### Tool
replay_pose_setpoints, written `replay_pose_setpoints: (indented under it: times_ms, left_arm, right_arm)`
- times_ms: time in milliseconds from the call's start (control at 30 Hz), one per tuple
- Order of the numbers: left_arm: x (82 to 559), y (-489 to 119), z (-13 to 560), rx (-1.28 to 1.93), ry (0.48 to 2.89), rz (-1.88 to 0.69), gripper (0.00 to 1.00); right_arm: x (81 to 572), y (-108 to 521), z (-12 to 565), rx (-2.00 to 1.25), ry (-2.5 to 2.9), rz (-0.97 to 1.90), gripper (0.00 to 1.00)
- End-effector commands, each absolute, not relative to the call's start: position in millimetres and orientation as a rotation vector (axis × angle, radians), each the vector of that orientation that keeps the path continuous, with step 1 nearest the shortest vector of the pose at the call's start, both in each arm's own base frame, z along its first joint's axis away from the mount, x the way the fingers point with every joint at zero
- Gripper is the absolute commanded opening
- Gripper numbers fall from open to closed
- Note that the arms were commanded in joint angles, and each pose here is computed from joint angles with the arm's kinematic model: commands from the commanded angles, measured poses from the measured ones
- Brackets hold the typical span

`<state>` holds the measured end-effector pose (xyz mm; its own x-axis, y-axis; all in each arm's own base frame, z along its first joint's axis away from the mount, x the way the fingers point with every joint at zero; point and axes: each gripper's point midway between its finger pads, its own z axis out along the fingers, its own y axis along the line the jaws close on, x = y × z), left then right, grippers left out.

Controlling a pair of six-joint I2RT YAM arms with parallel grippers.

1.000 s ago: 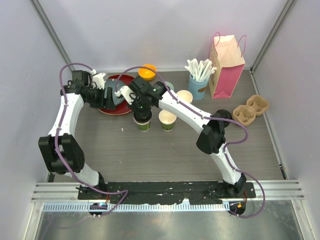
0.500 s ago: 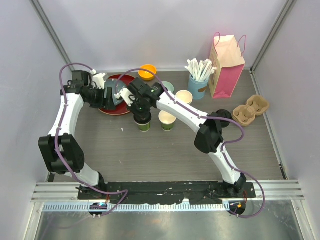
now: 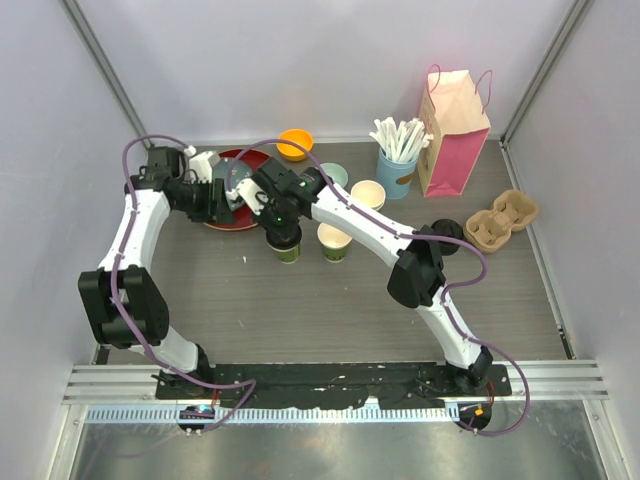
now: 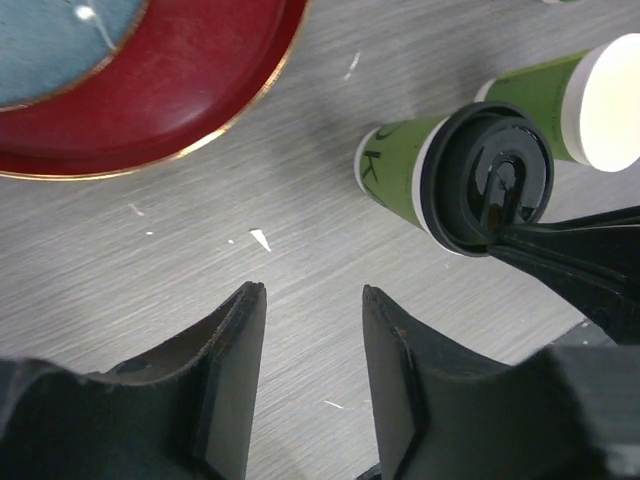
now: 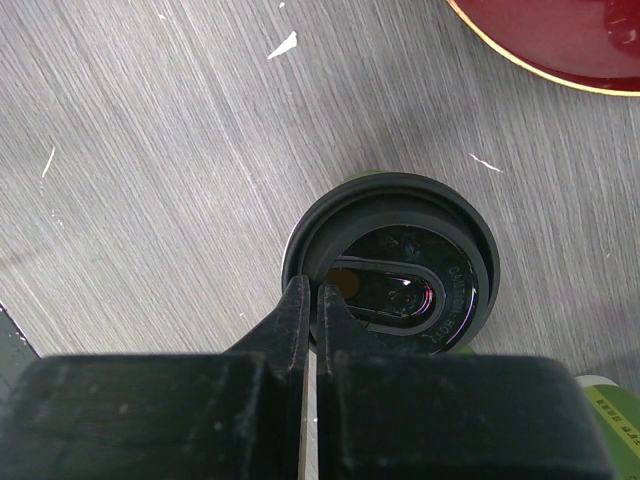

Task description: Pack the takeout coffee

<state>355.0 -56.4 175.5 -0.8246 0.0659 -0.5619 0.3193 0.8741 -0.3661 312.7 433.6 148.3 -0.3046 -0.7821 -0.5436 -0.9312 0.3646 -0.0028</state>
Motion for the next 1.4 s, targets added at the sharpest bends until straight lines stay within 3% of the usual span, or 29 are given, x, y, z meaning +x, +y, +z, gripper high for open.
replay_pose_setpoints:
  times_ms: [0, 467, 1367]
  left_arm:
    - [346, -81, 171, 0.208, 2.49, -0.787, 0.45]
    - [340, -138, 151, -0.08, 2.474, -1.231, 0.41]
    - [323, -148, 84, -0.148, 2.681, -1.24, 0.14]
  right_arm:
    - [308, 434, 152, -1.505, 2.156, 0.43, 0.01]
    - [310, 435, 152, -1.484, 2.143, 0.434, 0.01]
    - [295, 434, 131, -1.47, 2.195, 0.506, 0.01]
